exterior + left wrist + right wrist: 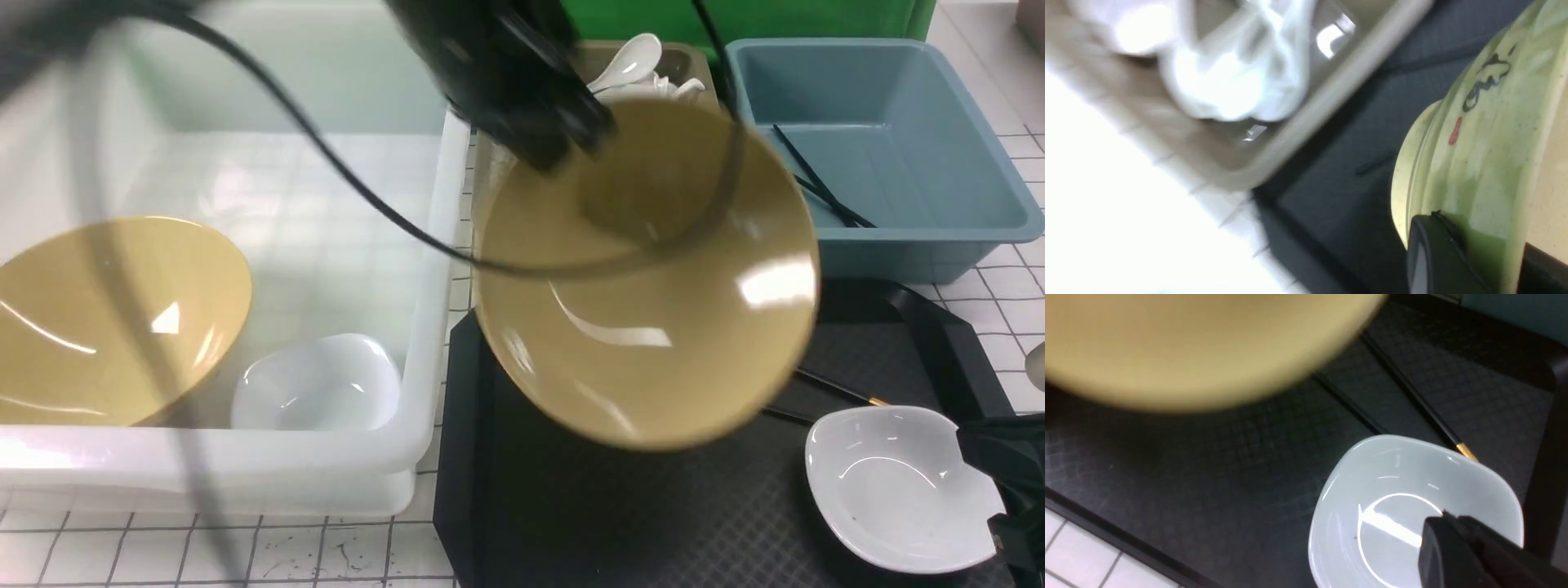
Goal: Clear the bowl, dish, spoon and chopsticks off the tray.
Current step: Use the left arm to put the noodle bowl into the large storage box on the left, then use the right arm to grab the plate, then use the right arm to put the plate into the large storage box on the left
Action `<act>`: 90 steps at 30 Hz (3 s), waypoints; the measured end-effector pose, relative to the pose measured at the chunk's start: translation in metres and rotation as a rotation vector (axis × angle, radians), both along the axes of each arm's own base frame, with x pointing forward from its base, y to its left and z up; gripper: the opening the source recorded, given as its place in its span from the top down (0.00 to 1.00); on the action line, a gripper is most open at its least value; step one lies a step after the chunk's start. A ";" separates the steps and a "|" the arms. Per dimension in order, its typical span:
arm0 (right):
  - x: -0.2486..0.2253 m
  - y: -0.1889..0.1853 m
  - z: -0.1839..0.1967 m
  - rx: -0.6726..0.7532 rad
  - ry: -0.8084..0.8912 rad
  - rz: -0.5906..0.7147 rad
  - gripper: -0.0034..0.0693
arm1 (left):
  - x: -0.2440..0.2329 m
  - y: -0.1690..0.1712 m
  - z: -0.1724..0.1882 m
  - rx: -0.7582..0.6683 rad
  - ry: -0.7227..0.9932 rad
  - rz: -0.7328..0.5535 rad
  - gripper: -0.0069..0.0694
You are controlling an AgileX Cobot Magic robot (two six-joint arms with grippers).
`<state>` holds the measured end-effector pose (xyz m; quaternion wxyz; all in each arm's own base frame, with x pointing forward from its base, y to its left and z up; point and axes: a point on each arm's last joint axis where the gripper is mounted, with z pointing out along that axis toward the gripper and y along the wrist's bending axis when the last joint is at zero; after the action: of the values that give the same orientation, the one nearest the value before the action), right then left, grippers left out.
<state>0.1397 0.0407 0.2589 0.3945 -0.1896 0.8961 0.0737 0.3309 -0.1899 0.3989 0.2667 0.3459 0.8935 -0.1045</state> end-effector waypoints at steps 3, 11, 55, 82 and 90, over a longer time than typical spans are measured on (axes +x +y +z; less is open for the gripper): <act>0.000 0.000 0.000 0.000 0.001 0.000 0.89 | -0.009 0.071 0.039 -0.053 -0.076 0.180 0.90; 0.000 0.000 -0.001 -0.001 0.004 0.000 0.89 | -0.060 0.233 0.013 0.042 -0.057 0.806 0.90; 0.123 -0.008 -0.079 -0.141 0.643 -0.127 0.68 | -0.201 0.207 0.014 -0.153 -0.593 0.860 0.48; 0.185 0.310 0.054 -0.024 0.002 0.667 0.84 | -0.241 0.211 0.001 -0.227 -0.675 0.982 0.76; 0.194 0.349 0.005 -0.163 0.170 0.683 0.59 | -0.238 0.208 -0.015 -0.243 -0.598 0.971 0.76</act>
<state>0.3339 0.3899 0.2642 0.2548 -0.5019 0.8137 0.1451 0.0932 0.0178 0.3842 0.5627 -0.1219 0.8171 0.0301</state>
